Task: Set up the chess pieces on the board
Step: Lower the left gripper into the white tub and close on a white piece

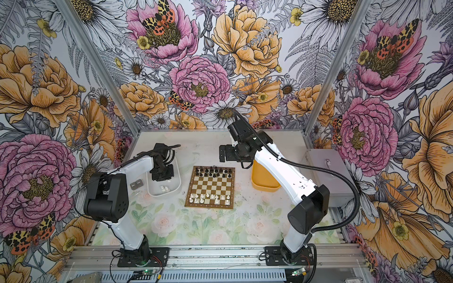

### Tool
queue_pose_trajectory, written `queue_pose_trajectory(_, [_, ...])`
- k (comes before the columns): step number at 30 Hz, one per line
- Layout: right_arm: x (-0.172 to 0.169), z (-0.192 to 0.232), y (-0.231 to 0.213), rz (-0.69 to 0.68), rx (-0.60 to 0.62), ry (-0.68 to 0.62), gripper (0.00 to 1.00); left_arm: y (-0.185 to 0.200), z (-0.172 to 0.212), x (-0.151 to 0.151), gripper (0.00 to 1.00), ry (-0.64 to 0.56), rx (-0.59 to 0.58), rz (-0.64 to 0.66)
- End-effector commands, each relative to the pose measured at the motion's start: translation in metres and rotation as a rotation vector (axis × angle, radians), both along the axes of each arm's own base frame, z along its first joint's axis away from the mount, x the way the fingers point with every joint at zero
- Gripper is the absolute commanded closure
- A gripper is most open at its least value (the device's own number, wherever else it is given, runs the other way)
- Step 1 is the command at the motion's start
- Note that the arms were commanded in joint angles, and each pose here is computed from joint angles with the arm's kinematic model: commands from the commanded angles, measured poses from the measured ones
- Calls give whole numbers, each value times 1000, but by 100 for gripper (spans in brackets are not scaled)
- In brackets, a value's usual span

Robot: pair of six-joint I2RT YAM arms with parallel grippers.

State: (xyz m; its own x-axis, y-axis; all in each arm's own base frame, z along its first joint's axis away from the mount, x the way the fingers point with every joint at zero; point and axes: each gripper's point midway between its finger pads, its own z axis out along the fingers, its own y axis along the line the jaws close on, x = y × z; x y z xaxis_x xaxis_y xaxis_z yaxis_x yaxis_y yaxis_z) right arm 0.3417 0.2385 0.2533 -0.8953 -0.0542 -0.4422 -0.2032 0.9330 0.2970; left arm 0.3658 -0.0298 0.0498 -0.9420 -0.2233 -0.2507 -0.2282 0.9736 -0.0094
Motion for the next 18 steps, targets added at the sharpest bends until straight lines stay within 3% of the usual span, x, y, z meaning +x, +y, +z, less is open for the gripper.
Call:
queue_pose_trajectory(1, [-2, 8, -7, -22, 4, -19, 0, 1, 1, 8, 78, -21, -9, -11])
queue_pose_trajectory(18, [-7, 12, -11, -39, 10, -26, 0, 2, -2, 10, 83, -12, -14, -21])
